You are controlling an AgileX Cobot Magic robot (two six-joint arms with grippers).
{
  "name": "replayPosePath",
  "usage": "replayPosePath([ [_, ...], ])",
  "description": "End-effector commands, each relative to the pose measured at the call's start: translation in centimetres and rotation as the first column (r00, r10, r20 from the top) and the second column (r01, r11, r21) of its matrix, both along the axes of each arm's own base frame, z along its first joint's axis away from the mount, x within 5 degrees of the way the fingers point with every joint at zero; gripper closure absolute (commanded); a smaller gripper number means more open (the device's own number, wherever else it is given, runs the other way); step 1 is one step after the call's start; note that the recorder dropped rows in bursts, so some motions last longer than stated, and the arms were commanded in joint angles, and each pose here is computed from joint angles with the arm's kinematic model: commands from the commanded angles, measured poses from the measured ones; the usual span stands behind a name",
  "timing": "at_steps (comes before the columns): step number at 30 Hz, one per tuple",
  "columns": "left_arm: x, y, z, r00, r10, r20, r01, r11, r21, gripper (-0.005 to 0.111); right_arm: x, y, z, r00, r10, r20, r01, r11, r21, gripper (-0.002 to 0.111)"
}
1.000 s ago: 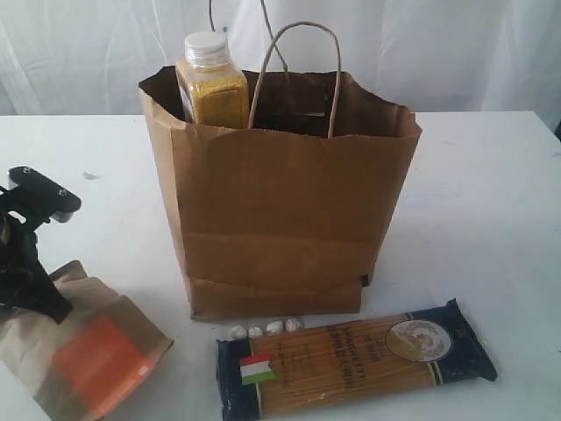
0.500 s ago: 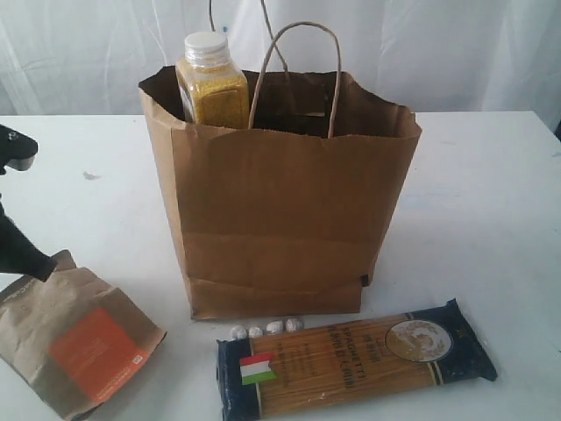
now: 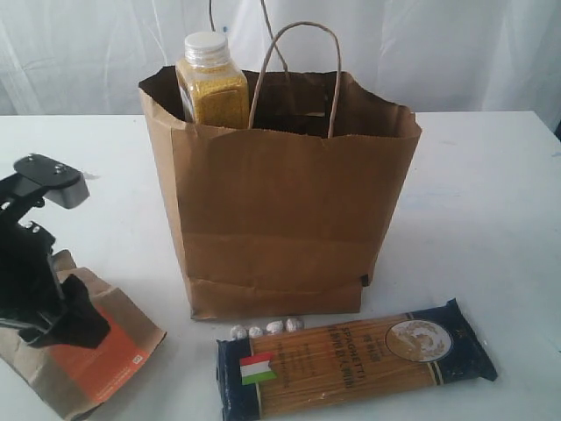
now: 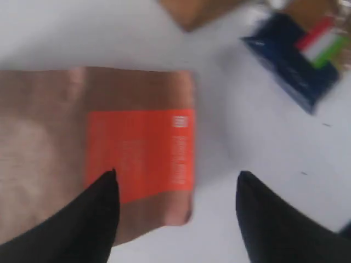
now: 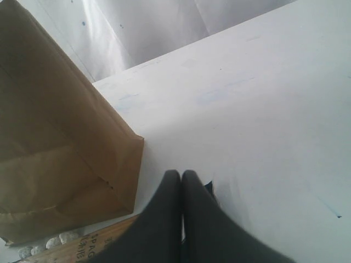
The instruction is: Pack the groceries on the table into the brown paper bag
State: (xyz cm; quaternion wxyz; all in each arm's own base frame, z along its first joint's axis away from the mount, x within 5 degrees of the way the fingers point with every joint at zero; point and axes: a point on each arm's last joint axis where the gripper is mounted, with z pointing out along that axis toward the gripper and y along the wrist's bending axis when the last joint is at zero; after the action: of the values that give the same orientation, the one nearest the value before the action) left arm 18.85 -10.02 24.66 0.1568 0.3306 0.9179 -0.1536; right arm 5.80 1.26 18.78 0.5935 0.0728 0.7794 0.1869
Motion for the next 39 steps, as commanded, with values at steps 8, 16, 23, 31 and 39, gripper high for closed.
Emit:
replayPosePath([
  [8,-2.3,-2.8,0.0,0.984,-0.179,-0.019,0.179,0.984,-0.012,0.041,0.0,-0.1,0.0,1.0,-0.008,0.01,0.008,1.0,-0.009,0.108],
  [16,-2.7,-3.8,-1.5,0.988,-0.105,0.11,0.054,0.918,0.394,0.041,0.0,-0.1,0.0,1.0,-0.008,0.01,0.008,1.0,-0.009,0.108],
  [23,-3.3,-7.3,-4.7,0.973,-0.173,0.152,0.064,0.836,0.545,0.041,0.0,-0.1,0.0,1.0,-0.007,0.011,0.007,1.0,-0.013,0.108],
  [31,-3.5,-9.2,-8.3,0.973,-0.2,0.118,0.081,0.77,0.633,0.041,0.0,-0.1,0.0,1.0,-0.007,0.01,0.007,1.0,-0.01,0.108],
  [39,-3.0,-9.5,-11.0,0.973,-0.216,0.08,0.097,0.7,0.708,0.041,0.0,-0.1,0.0,1.0,-0.007,0.01,0.007,1.0,-0.01,0.108],
])
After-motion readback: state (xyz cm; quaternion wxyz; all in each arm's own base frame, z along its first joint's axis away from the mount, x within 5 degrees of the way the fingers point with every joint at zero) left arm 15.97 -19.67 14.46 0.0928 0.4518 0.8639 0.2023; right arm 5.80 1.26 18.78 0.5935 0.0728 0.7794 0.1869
